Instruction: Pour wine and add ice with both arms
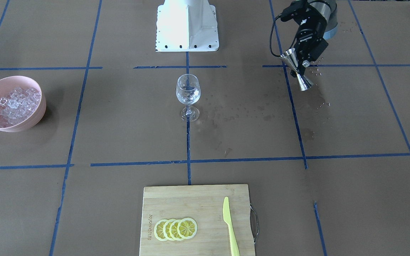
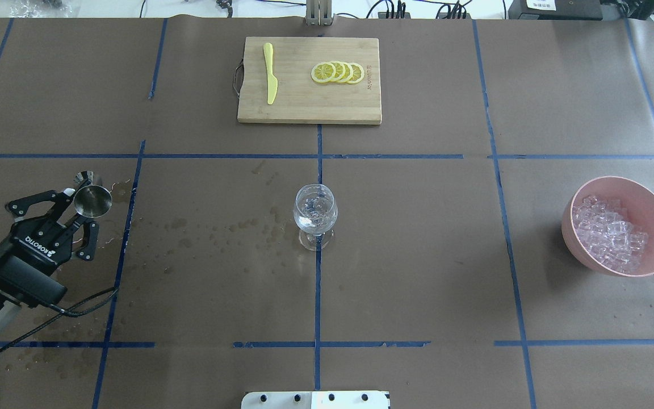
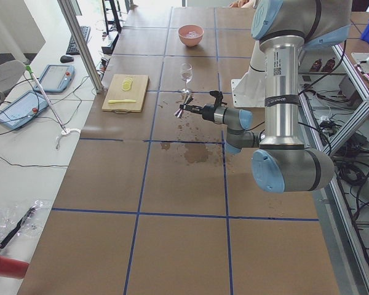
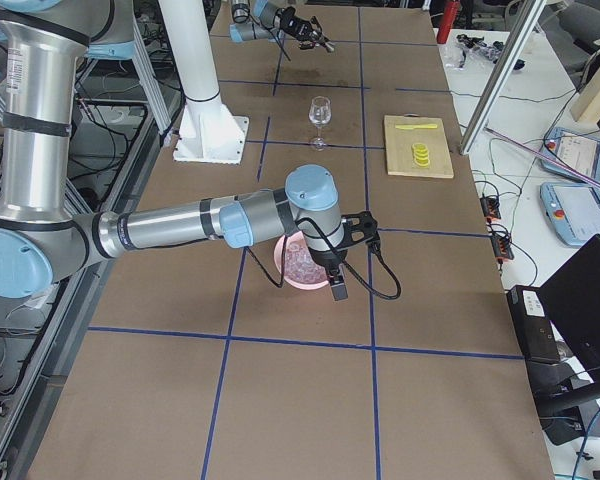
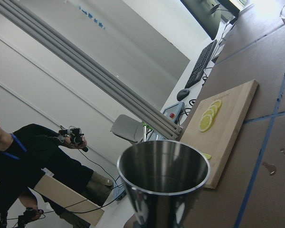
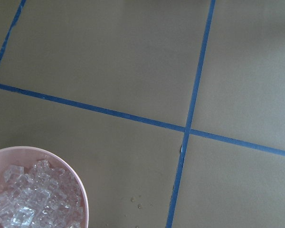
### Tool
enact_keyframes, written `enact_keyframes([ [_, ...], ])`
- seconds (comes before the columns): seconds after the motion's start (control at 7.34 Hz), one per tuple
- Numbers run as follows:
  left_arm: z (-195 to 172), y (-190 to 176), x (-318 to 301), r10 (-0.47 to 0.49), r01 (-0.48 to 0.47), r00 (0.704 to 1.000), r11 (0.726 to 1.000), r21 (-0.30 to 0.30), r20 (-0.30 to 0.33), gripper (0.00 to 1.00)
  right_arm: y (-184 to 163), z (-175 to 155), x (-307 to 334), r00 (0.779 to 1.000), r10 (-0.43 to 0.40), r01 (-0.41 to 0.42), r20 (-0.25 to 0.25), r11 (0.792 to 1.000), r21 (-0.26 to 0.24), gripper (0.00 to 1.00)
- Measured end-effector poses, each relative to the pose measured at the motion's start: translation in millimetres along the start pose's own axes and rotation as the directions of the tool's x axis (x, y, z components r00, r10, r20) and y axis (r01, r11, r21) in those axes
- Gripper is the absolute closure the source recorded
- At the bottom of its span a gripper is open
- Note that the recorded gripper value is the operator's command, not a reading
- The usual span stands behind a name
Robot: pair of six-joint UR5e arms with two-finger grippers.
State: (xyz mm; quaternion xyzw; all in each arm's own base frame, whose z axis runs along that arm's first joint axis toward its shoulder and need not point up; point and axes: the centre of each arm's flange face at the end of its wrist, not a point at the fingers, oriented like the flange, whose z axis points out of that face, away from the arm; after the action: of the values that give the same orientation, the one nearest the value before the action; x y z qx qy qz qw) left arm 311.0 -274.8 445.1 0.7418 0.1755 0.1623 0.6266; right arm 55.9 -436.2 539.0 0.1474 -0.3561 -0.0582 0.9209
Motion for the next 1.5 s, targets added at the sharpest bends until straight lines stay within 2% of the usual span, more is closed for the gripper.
enact_keyframes([
  [0.14,-7,9,2,-0.129,0.128,0.988,0.992,-0.010,-0.080,1.00,0,-1,-1,1.000,-0.003,0.003,0.000,1.000,0.003,0.00],
  [0.27,-14,19,1,-0.224,0.220,0.966,0.974,-0.043,-0.132,1.00,-1,-1,-1,1.000,-0.005,0.005,0.000,1.000,0.005,0.00],
  [0.41,-19,31,1,-0.314,0.304,0.938,0.949,-0.082,-0.147,1.00,-1,-2,-2,1.000,-0.006,0.006,0.000,1.000,0.006,0.00],
  [0.54,-21,45,2,-0.421,0.406,0.897,0.905,-0.127,-0.137,1.00,-1,-2,-2,1.000,-0.007,0.007,0.000,1.000,0.007,0.00],
  [0.82,-23,72,6,-0.598,0.575,0.797,0.794,-0.199,-0.083,1.00,-1,-3,-3,1.000,-0.010,0.010,0.000,1.000,0.011,0.00],
  [1.09,-21,90,13,-0.745,0.724,0.667,0.652,-0.224,-0.013,1.00,1,-6,-5,1.000,-0.011,0.011,0.000,1.000,0.014,0.00],
  [1.23,-14,102,22,-0.787,0.774,0.616,0.597,-0.209,0.032,1.00,2,-6,-6,1.000,-0.012,0.012,0.000,1.000,0.014,0.00],
  [1.36,-5,114,33,-0.804,0.799,0.590,0.571,-0.190,0.067,1.00,2,-7,-6,1.000,-0.013,0.013,0.000,1.000,0.015,0.00],
  [1.5,0,124,41,-0.803,0.802,0.589,0.569,-0.181,0.087,1.00,2,-7,-7,1.000,-0.014,0.014,0.000,1.000,0.016,0.00],
])
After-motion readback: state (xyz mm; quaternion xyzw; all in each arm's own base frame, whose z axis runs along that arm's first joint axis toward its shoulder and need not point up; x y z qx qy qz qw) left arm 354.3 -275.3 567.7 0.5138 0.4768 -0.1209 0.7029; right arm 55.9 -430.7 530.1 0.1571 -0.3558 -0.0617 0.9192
